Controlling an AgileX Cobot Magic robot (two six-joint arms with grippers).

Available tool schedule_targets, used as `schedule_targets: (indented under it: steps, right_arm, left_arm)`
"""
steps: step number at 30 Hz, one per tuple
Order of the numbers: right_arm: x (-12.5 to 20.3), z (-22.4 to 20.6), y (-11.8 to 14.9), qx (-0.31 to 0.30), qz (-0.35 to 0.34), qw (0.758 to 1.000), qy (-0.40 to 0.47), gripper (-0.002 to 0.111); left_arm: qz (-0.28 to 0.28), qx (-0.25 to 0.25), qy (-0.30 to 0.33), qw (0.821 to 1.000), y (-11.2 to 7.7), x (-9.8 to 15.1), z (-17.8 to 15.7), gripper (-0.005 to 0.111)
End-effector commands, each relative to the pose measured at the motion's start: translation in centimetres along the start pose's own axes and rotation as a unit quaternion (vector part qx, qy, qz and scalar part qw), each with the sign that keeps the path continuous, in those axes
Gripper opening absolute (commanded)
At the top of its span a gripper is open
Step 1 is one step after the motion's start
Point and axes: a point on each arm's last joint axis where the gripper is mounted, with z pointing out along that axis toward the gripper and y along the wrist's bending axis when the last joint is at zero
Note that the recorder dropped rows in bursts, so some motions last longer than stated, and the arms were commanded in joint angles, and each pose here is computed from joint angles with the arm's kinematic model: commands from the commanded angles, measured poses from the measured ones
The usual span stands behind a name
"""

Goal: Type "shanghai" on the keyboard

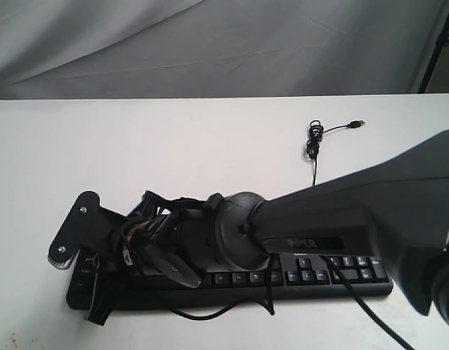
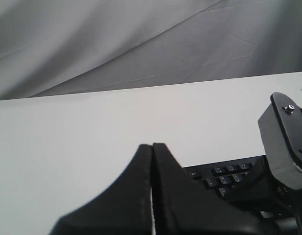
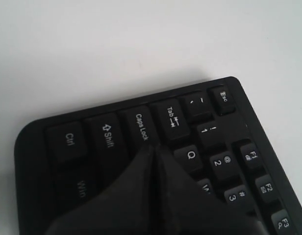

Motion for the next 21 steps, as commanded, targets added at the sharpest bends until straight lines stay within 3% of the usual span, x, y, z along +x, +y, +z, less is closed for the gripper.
schedule_targets:
  steps: [1,12,17,21]
  right_arm:
    - [0.2,0.1,-0.4,0.001,-0.003,1.0,0.007,0.0]
    - [-0.8,-0.8,-0.8,0.009,-0.006,1.0,-0.016,0.0]
    - [-2.6,-3.7,-1.4,0.022,-0.019,0.999,-0.046,0.0]
    - [-2.1,-6.6,-1.6,0.026,-0.015,0.998,-0.047,0.0]
  left_arm:
    - [-0.001,0.002,-0.001,1.0,0.0,0.1,0.0,0.0]
    - [-0.001,0.002,-0.001,1.0,0.0,0.1,0.0,0.0]
    - [-0.001,0.002,-0.001,1.0,0.0,0.1,0.0,0.0]
    - [-0.001,0.002,-0.001,1.0,0.0,0.1,0.0,0.0]
